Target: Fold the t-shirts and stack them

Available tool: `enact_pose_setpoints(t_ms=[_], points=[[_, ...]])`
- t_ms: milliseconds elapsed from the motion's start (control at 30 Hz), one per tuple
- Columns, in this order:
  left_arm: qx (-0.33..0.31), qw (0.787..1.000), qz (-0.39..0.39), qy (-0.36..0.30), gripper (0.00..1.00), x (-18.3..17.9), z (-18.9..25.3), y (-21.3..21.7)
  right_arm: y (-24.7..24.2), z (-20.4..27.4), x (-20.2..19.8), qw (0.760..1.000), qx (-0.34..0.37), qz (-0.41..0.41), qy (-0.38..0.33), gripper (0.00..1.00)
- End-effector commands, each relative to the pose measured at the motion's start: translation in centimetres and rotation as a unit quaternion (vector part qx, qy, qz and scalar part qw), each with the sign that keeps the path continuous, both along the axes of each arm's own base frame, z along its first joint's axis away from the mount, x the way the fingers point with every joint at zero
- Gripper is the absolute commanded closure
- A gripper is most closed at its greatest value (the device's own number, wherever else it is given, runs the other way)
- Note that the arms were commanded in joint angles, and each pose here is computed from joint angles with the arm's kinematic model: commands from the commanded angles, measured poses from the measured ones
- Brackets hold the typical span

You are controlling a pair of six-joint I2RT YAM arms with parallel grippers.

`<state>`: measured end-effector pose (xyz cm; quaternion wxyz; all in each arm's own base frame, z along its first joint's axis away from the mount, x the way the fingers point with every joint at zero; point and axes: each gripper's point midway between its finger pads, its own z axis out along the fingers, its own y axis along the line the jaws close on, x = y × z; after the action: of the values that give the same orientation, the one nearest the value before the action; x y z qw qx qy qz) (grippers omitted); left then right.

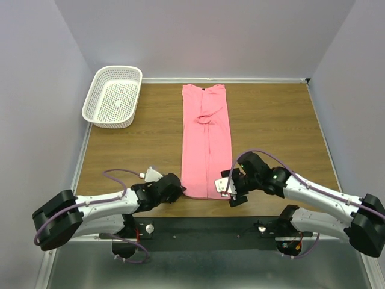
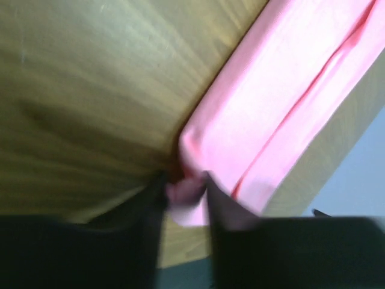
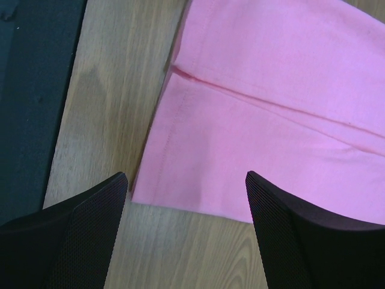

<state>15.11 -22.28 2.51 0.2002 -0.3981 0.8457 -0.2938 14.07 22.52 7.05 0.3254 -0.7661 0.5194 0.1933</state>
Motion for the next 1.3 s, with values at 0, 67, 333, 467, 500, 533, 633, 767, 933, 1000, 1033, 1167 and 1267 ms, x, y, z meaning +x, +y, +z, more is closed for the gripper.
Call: enact_pose_setpoints(t_ms=[0,67,333,467,500,533,633,767,933,1000,1033,1167,1267], points=[[0.060,0.998,-0.015,-0.010,0.92,0.2,-2.2,1.6,-0.8,-0.5,-2.0,0.999,-0.006,0.054,0.006,0.13],[0.058,0.998,-0.026,-0.018,1.00,0.3,-2.0,1.2,-1.2,-0.8,-3.0,0.996,-0.008,0.088,0.003,0.14],[0.053,0.995,-0.068,-0.055,1.00,1.1,0.7,-0.5,-1.9,-5.3,-1.3,0.995,-0.097,0.038,-0.005,0.26],[0.039,0.995,-0.073,-0.063,1.00,0.9,1.5,-0.6,-1.7,-6.4,-0.2,0.993,-0.118,0.010,-0.027,0.32],[0.033,0.995,-0.075,-0.065,1.00,0.7,1.7,-0.5,-1.7,-6.6,-0.1,0.992,-0.122,0.003,-0.025,0.38],[0.029,0.994,-0.077,-0.067,1.00,0.7,1.8,-0.6,-1.8,-6.7,-0.1,0.992,-0.126,0.001,-0.025,0.42],[0.018,0.993,-0.083,-0.078,1.00,0.7,2.3,-0.8,-1.9,-6.7,0.0,0.991,-0.128,-0.004,-0.023,0.75],[0.004,0.991,-0.086,-0.099,1.00,1.0,3.2,-1.2,-1.4,-5.7,0.2,0.993,-0.114,-0.026,-0.019,0.99],[0.000,0.987,-0.079,-0.140,1.00,4.0,5.5,-1.4,0.9,-1.1,2.1,0.996,-0.045,-0.069,-0.030,0.99],[-0.009,0.984,-0.080,-0.158,1.00,5.5,6.8,-1.9,1.1,0.2,3.9,0.994,-0.038,-0.095,-0.044,1.00],[0.001,0.983,-0.074,-0.167,1.00,6.8,7.1,-1.3,1.0,0.4,4.8,0.993,-0.038,-0.105,-0.047,0.99],[0.011,0.977,-0.075,-0.201,1.00,10.9,9.0,-1.5,-0.7,2.0,10.6,0.983,-0.025,-0.176,-0.045,0.99],[0.025,0.973,-0.078,-0.217,1.00,14.6,9.9,-1.6,-1.4,2.6,15.4,0.974,-0.026,-0.219,-0.050,0.99]])
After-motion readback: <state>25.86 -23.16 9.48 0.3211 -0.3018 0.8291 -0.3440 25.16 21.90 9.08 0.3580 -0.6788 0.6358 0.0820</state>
